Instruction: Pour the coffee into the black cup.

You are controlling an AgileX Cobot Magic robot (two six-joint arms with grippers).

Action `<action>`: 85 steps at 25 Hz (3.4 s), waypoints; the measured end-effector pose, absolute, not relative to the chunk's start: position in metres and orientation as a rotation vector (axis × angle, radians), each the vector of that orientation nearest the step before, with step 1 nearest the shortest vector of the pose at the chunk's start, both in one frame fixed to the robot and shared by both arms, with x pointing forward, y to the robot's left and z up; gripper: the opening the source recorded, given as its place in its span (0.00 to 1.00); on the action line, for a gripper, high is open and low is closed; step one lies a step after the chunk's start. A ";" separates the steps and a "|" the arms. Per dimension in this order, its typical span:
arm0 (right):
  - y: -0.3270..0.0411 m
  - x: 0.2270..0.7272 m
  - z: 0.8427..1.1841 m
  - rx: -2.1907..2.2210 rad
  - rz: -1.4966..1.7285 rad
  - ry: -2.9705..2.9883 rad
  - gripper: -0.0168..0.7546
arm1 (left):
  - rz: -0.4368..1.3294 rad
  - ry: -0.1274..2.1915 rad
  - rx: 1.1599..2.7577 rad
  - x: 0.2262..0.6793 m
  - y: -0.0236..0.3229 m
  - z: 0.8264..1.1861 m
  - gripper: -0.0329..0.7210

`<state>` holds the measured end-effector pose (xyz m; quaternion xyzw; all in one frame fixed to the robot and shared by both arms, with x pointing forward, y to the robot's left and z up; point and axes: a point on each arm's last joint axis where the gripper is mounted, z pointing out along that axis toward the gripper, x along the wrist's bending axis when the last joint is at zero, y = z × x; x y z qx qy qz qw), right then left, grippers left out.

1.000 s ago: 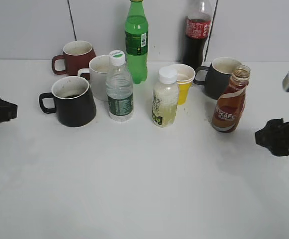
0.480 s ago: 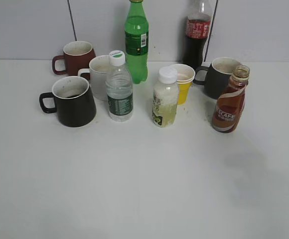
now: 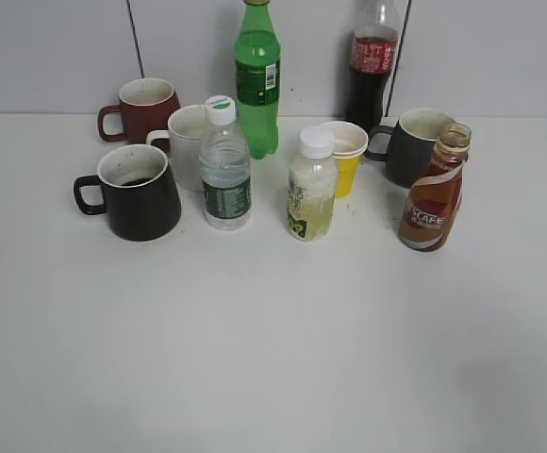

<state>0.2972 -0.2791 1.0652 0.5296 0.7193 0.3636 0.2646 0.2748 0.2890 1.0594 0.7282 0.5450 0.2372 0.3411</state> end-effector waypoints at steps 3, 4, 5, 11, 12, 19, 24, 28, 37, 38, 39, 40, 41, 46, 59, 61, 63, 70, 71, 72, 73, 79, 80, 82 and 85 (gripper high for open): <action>-0.281 0.288 1.066 1.412 0.996 1.935 0.67 | 0.622 1.417 1.894 0.274 0.289 1.059 0.39; -0.281 0.286 1.065 1.416 0.988 1.945 0.67 | 0.624 1.417 1.894 0.275 0.290 1.059 0.39; -0.281 0.285 1.065 1.419 0.984 1.951 0.67 | 0.633 1.418 1.897 0.275 0.290 1.059 0.39; -0.282 0.281 1.053 1.418 0.887 2.058 0.67 | 0.664 1.421 1.906 0.275 0.292 1.059 0.37; -0.282 0.281 1.053 1.417 0.881 2.063 0.67 | 0.656 1.420 1.903 0.275 0.292 1.059 0.36; -0.282 0.281 1.053 1.416 0.880 2.070 0.67 | 0.641 1.418 1.899 0.275 0.291 1.059 0.36; -0.282 0.281 1.053 1.417 0.883 2.070 0.67 | 0.641 1.418 1.899 0.275 0.291 1.059 0.36; -0.282 0.281 1.053 1.417 0.883 2.070 0.67 | 0.640 1.418 1.899 0.275 0.291 1.059 0.36; -0.284 0.281 1.053 1.459 0.868 2.029 0.67 | 0.727 1.474 1.788 0.265 0.296 1.061 0.36; -0.285 0.281 1.053 1.478 0.859 2.008 0.67 | 0.749 1.487 1.760 0.262 0.297 1.062 0.36; -0.286 0.282 1.053 1.508 0.845 1.977 0.67 | 0.773 1.494 1.731 0.259 0.299 1.062 0.36; -0.287 0.281 1.053 1.521 0.841 1.959 0.67 | 0.794 1.496 1.705 0.255 0.299 1.063 0.36; -0.288 0.280 1.053 1.535 0.838 1.927 0.67 | 0.815 1.499 1.680 0.252 0.300 1.063 0.36; -0.290 0.261 1.057 1.478 0.908 1.816 0.67 | 0.891 1.506 1.591 0.240 0.302 1.063 0.36; -0.292 0.231 1.058 1.353 1.022 1.680 0.67 | 0.927 1.464 1.539 0.229 0.302 1.063 0.36; -0.292 0.231 1.058 1.353 1.023 1.680 0.67 | 0.927 1.464 1.539 0.229 0.302 1.063 0.36; -0.292 0.231 1.058 1.353 1.023 1.680 0.67 | 0.927 1.464 1.539 0.229 0.302 1.063 0.36; -0.292 0.231 1.058 1.353 1.023 1.679 0.67 | 0.927 1.464 1.539 0.229 0.302 1.063 0.36; -0.292 0.231 1.058 1.352 1.023 1.680 0.67 | 0.927 1.464 1.539 0.229 0.302 1.063 0.36; -0.292 0.231 1.058 1.352 1.023 1.680 0.67 | 0.927 1.464 1.539 0.229 0.302 1.063 0.36; -0.292 0.231 1.058 1.352 1.023 1.680 0.67 | 0.927 1.464 1.539 0.229 0.302 1.063 0.36; -0.292 0.231 1.058 1.352 1.023 1.680 0.67 | 0.927 1.464 1.539 0.229 0.302 1.063 0.36; -0.292 0.231 1.058 1.352 1.023 1.680 0.67 | 0.927 1.464 1.539 0.229 0.302 1.063 0.36; -0.292 0.231 1.058 1.352 1.023 1.680 0.67 | 0.927 1.464 1.539 0.229 0.302 1.063 0.36; -0.292 0.231 1.058 1.352 1.023 1.680 0.67 | 0.927 1.464 1.539 0.229 0.302 1.063 0.36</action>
